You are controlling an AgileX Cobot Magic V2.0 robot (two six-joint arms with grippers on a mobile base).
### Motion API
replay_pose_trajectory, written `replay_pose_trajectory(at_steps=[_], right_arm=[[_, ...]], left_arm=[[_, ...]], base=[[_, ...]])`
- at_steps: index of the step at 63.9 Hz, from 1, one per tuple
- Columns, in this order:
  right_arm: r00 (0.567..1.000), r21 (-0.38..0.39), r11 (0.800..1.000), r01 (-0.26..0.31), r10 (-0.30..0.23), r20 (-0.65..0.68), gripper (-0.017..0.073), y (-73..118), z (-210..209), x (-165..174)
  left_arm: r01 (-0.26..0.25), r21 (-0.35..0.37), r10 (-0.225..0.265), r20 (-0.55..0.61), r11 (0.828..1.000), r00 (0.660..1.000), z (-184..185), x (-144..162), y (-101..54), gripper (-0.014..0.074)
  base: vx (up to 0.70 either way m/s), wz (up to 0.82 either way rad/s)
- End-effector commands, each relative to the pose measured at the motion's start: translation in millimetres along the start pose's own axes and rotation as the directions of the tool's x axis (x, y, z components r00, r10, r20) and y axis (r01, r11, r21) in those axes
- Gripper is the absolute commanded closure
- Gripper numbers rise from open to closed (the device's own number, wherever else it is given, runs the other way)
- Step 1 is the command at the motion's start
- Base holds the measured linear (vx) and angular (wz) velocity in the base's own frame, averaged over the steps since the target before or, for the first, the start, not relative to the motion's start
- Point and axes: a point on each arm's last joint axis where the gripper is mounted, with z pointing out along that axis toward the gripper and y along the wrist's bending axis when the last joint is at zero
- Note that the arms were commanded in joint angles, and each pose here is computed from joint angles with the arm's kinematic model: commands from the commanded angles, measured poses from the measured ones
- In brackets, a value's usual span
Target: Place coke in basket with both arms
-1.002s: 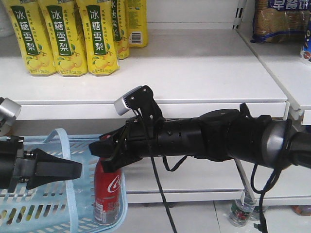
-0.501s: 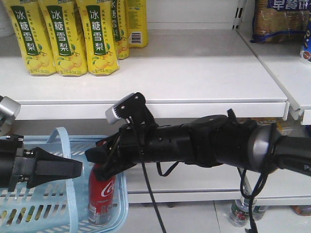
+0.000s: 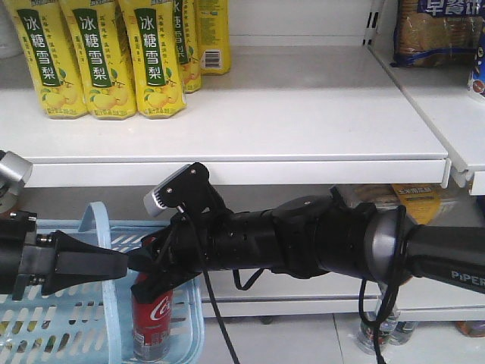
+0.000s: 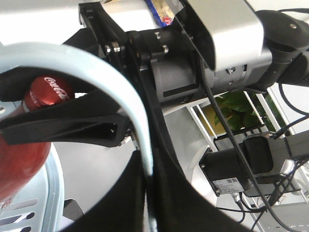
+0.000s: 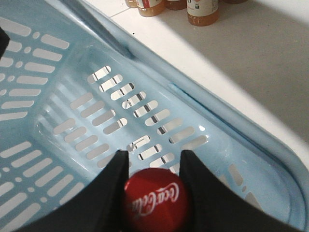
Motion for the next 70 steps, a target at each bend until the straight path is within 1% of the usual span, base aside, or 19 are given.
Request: replay_pose_trajectory(at_steps=[1, 13, 18, 26, 35, 44, 46, 51, 53, 54, 56, 59, 60, 61, 64, 65, 66, 69, 70], right_arm=[[0.994, -0.043, 0.999, -0.021, 0.026, 0.108, 0.0314, 10.3, -14, -27], [0.994, -0.044, 0.999, -0.024, 0.028, 0.109, 0.0207, 10.5, -14, -27], [0.994, -0.044, 0.999, -0.025, 0.03, 0.109, 0.0189, 10.5, -14, -27], [0.994, -0.045, 0.999, -0.025, 0.03, 0.109, 0.0188, 10.5, -14, -27], [0.992, -0.072, 0.997, -0.019, 0.027, 0.12, 0.0193, 13.6, -16, -30], [0.993, -0.085, 0.996, 0.014, -0.004, 0.119, 0.0214, 18.2, -23, -33], [0.994, -0.086, 0.996, 0.028, -0.018, 0.11, 0.0221, 19.4, -25, -33], [0.996, -0.09, 0.996, 0.027, -0.02, 0.084, 0.0238, 21.7, -29, -34], [0.997, -0.09, 0.995, 0.04, -0.034, 0.066, 0.0243, 22.8, -31, -33], [0.998, -0.09, 0.995, 0.032, -0.026, 0.061, 0.0244, 23.0, -31, -33], [0.999, -0.089, 0.995, 0.032, -0.029, 0.042, 0.0248, 23.7, -33, -32], [0.999, -0.085, 0.995, 0.043, -0.042, 0.012, 0.0249, 25.0, -37, -32], [0.999, -0.084, 0.996, 0.033, -0.032, 0.006, 0.0249, 25.2, -37, -32], [0.999, -0.081, 0.996, 0.044, -0.045, -0.008, 0.0249, 25.5, -38, -31], [0.999, -0.074, 0.996, 0.042, -0.044, -0.027, 0.0249, 27.1, -43, -32], [0.999, -0.07, 0.997, 0.03, -0.033, -0.035, 0.0249, 27.4, -45, -32], [0.998, -0.067, 0.997, 0.041, -0.044, -0.043, 0.0249, 27.5, -45, -32], [0.997, -0.062, 0.997, 0.043, -0.047, -0.062, 0.0249, 29.8, -51, -33], [0.997, -0.06, 0.998, 0.031, -0.035, -0.07, 0.0249, 30.5, -53, -33]], left_arm=[[-0.041, 0.057, 0.037, 0.073, 0.998, 0.997, -5, -10, -15.8, 0.06], [-0.041, 0.057, 0.037, 0.073, 0.998, 0.997, -5, -10, -15.8, 0.06], [-0.041, 0.057, 0.037, 0.073, 0.998, 0.997, -5, -10, -15.8, 0.06], [-0.041, 0.057, 0.037, 0.073, 0.998, 0.997, -5, -10, -15.8, 0.06], [-0.041, 0.057, 0.037, 0.073, 0.998, 0.997, -5, -10, -15.8, 0.06], [-0.041, 0.057, 0.037, 0.073, 0.998, 0.997, -5, -10, -15.8, 0.06], [-0.041, 0.057, 0.037, 0.073, 0.998, 0.997, -5, -10, -15.8, 0.06], [-0.041, 0.057, 0.037, 0.073, 0.998, 0.997, -5, -10, -15.8, 0.06], [-0.041, 0.057, 0.037, 0.073, 0.998, 0.997, -5, -10, -15.8, 0.06], [-0.041, 0.057, 0.037, 0.073, 0.998, 0.997, -5, -10, -15.8, 0.06], [-0.041, 0.057, 0.037, 0.073, 0.998, 0.997, -5, -10, -15.8, 0.06], [-0.041, 0.057, 0.037, 0.073, 0.998, 0.997, -5, -10, -15.8, 0.06], [-0.041, 0.057, 0.037, 0.073, 0.998, 0.997, -5, -10, -15.8, 0.06], [-0.041, 0.057, 0.037, 0.073, 0.998, 0.997, -5, -10, -15.8, 0.06], [-0.041, 0.057, 0.037, 0.073, 0.998, 0.997, -5, -10, -15.8, 0.06], [-0.041, 0.057, 0.037, 0.073, 0.998, 0.997, -5, -10, -15.8, 0.06], [-0.041, 0.057, 0.037, 0.073, 0.998, 0.997, -5, -10, -15.8, 0.06], [-0.041, 0.057, 0.037, 0.073, 0.998, 0.997, -5, -10, -15.8, 0.06], [-0.041, 0.057, 0.037, 0.073, 0.998, 0.997, -5, -10, -15.8, 0.06]], base=[[0.0, 0.0], [0.0, 0.0], [0.0, 0.0], [0.0, 0.0], [0.0, 0.0], [0.0, 0.0], [0.0, 0.0], [0.0, 0.0], [0.0, 0.0], [0.0, 0.0], [0.0, 0.0], [0.0, 0.0], [0.0, 0.0], [0.0, 0.0], [0.0, 0.0], [0.0, 0.0], [0.0, 0.0], [0.0, 0.0], [0.0, 0.0]])
